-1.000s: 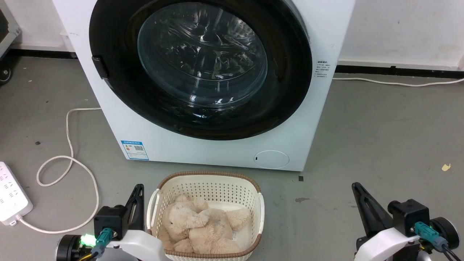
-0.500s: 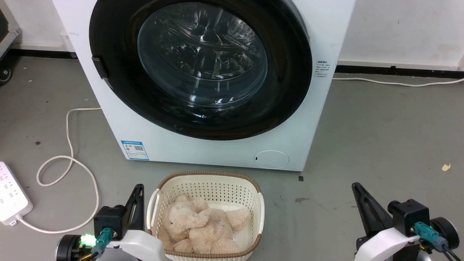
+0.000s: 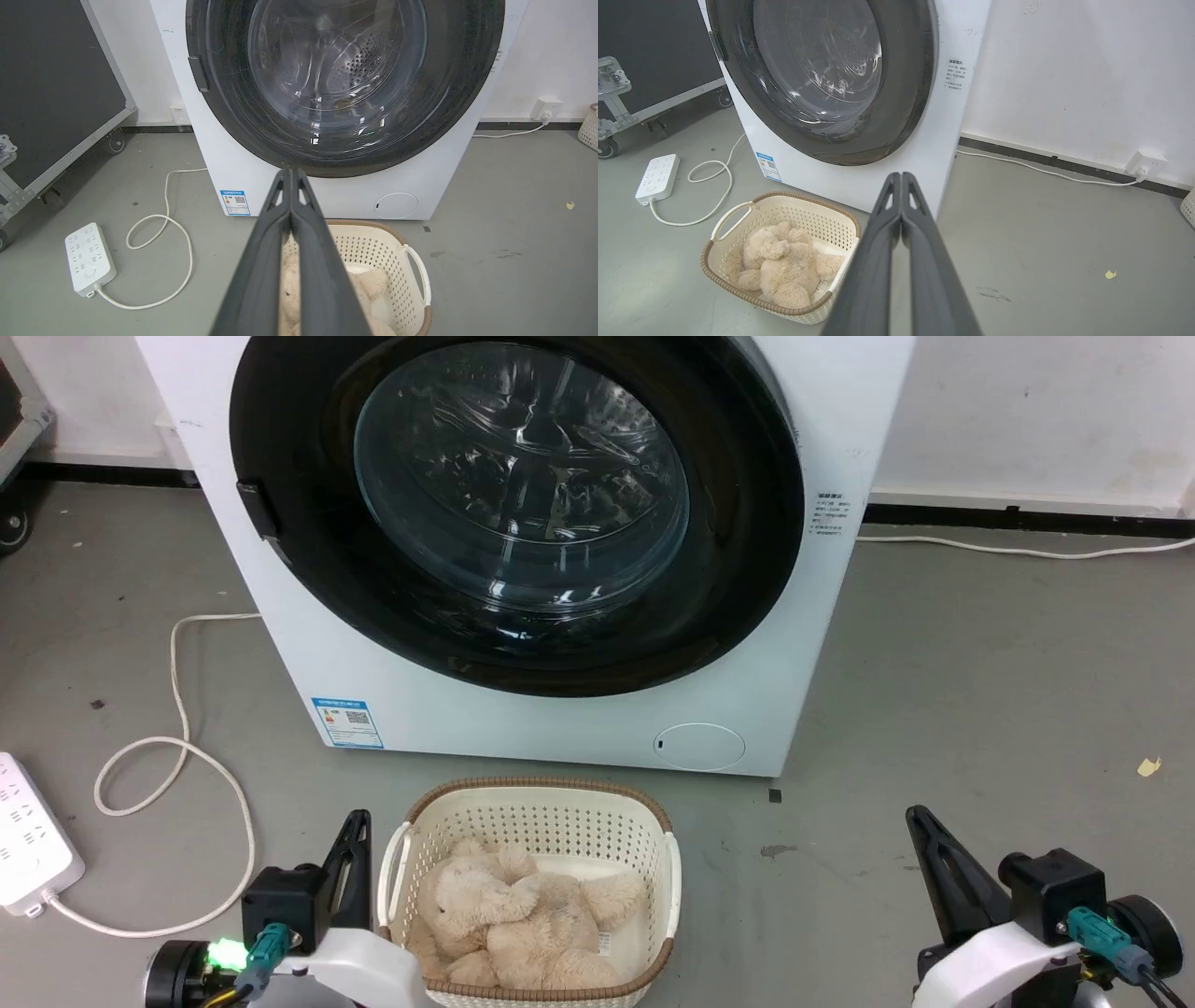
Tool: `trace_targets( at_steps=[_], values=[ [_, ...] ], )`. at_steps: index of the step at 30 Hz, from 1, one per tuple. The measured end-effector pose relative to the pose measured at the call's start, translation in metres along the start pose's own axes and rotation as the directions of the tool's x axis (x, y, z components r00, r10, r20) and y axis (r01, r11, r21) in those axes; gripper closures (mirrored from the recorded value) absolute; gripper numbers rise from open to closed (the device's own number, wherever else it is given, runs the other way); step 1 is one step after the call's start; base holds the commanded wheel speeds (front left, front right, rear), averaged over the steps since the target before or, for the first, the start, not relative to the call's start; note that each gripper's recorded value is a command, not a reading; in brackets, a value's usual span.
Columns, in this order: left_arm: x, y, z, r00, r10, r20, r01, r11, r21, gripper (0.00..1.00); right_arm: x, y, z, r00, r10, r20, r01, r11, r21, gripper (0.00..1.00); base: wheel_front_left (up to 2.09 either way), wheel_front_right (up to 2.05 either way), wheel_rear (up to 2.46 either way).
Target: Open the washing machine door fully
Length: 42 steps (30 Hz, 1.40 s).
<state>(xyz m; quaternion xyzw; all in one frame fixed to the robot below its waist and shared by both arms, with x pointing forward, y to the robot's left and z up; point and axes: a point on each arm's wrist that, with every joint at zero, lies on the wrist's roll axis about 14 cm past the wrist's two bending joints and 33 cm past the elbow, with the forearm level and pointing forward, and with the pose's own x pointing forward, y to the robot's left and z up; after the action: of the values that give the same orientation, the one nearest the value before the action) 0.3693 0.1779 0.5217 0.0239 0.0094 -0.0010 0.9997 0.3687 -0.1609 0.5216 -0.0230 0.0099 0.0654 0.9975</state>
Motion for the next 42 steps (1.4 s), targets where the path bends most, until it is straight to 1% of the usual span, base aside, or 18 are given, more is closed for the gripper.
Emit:
trace_targets(
  at_steps=[1, 2, 4, 5, 6, 28, 38, 42],
  values=[
    [0.0, 0.0, 0.0, 1.0, 0.001, 0.0, -0.001, 1.0, 0.0, 1.0, 0.0, 0.0, 0.0, 1.0, 0.001, 0.0, -0.001, 1.0, 0.0, 1.0, 0.0, 0.0, 0.0],
    [0.0, 0.0, 0.0, 1.0, 0.0, 0.0, 0.0, 1.0, 0.0, 0.0, 0.0, 0.0, 0.0, 1.0, 0.001, 0.0, -0.001, 1.0, 0.0, 0.0, 0.0, 0.0, 0.0],
    [0.0, 0.0, 0.0, 1.0, 0.0, -0.001, 0.0, 1.0, 0.0, 0.0, 0.0, 0.0, 0.0, 1.0, 0.001, -0.001, -0.001, 1.0, 0.0, 0.0, 0.0, 0.0, 0.0],
    [0.0, 0.0, 0.0, 1.0, 0.0, -0.001, 0.0, 1.0, 0.0, 1.0, 0.0, 0.0, 0.0, 1.0, 0.001, -0.001, -0.001, 1.0, 0.0, 1.0, 0.0, 0.0, 0.0],
    [0.0, 0.0, 0.0, 1.0, 0.0, -0.001, 0.0, 1.0, 0.0, 0.0, 0.0, 0.0, 0.0, 1.0, 0.0, -0.001, 0.0, 1.0, 0.0, 0.0, 0.0, 0.0, 0.0],
    [0.003, -0.001, -0.005, 1.0, 0.005, 0.008, -0.005, 1.0, -0.006, 0.0, 0.007, 0.0, -0.007, 1.0, 0.003, -0.002, -0.003, 1.0, 0.014, 0.0, 0.0, 0.0, 0.0],
    [0.014, -0.002, -0.007, 1.0, 0.007, 0.015, -0.007, 1.0, -0.008, 0.0, 0.034, -0.002, 0.005, 0.999, 0.028, 0.028, -0.028, 1.0, -0.007, 0.0, 0.0, 0.0, 0.0],
    [0.016, 0.0, -0.007, 1.0, 0.014, 0.017, -0.014, 1.0, -0.009, 0.0, 0.045, -0.001, 0.009, 0.999, 0.04, 0.031, -0.04, 0.999, 0.007, 0.0, 0.0, 0.0, 0.0]
  ],
)
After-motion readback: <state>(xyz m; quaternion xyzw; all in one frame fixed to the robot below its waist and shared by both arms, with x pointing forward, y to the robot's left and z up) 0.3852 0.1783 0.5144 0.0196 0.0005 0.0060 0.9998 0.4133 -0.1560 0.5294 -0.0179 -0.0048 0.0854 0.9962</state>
